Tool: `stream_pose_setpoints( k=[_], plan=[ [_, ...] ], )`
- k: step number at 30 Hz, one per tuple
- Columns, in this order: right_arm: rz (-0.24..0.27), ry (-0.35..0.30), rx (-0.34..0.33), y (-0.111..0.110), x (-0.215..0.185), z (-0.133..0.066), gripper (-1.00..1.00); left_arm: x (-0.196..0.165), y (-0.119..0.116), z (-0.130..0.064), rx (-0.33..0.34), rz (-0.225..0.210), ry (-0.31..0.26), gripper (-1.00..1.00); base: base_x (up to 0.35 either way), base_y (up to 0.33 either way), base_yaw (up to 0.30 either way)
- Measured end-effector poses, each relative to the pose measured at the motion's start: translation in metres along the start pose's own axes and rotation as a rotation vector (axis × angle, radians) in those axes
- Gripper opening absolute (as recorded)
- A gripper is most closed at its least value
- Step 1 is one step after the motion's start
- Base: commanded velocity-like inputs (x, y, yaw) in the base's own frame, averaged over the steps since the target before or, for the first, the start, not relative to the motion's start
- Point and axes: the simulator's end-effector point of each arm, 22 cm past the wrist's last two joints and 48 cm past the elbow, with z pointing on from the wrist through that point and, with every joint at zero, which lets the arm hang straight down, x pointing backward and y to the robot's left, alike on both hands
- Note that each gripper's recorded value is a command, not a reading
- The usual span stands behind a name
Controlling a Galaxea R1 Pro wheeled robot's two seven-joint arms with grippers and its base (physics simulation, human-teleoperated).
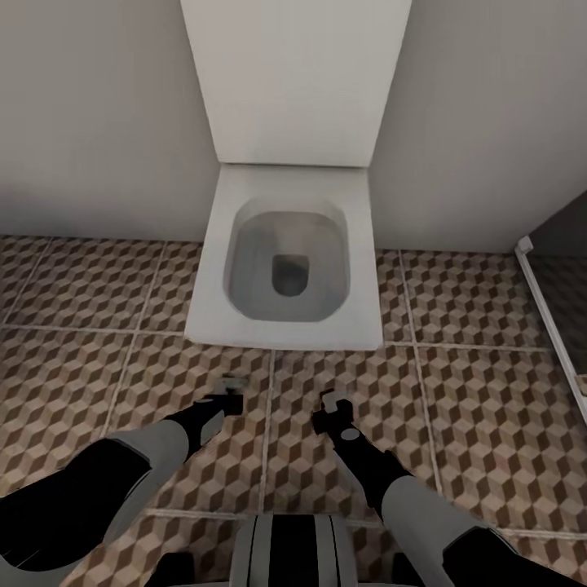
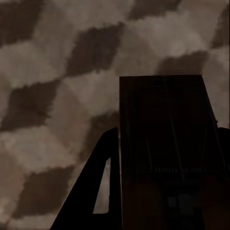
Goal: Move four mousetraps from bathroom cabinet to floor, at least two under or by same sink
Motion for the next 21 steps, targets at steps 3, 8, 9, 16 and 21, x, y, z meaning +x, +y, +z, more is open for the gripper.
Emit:
stream_pose_setpoints(
  k=[3,8,9,16,21],
  plan=[
    [-0.001,0.000,0.000,0.0001,-0.0001,0.0000,-1.00,0.0003,-0.0004,0.0000,0.001,0.000,0.000,-1.00,0.329,0.000,0.000],
    [-0.001,-0.001,0.000,0.0001,0.0000,0.0002,-1.00,0.0010,0.0000,0.0003,0.001,0.000,0.002,-1.00,0.124,0.000,0.000],
    [-0.001,0.000,0.000,0.0001,0.0001,0.0002,-1.00,0.0011,-0.0001,0.0003,0.001,0.000,0.002,-1.00,0.036,0.000,0.000],
    [-0.001,-0.001,-0.001,0.0001,0.0000,0.0003,-1.00,0.0011,-0.0019,0.0003,0.003,0.000,0.002,-1.00,0.011,0.000,0.000],
    [-0.001,-0.001,-0.001,0.0001,0.0000,0.0003,-1.00,0.0026,-0.0030,0.0003,0.005,0.002,0.004,-1.00,0.001,0.000,0.000]
  ],
)
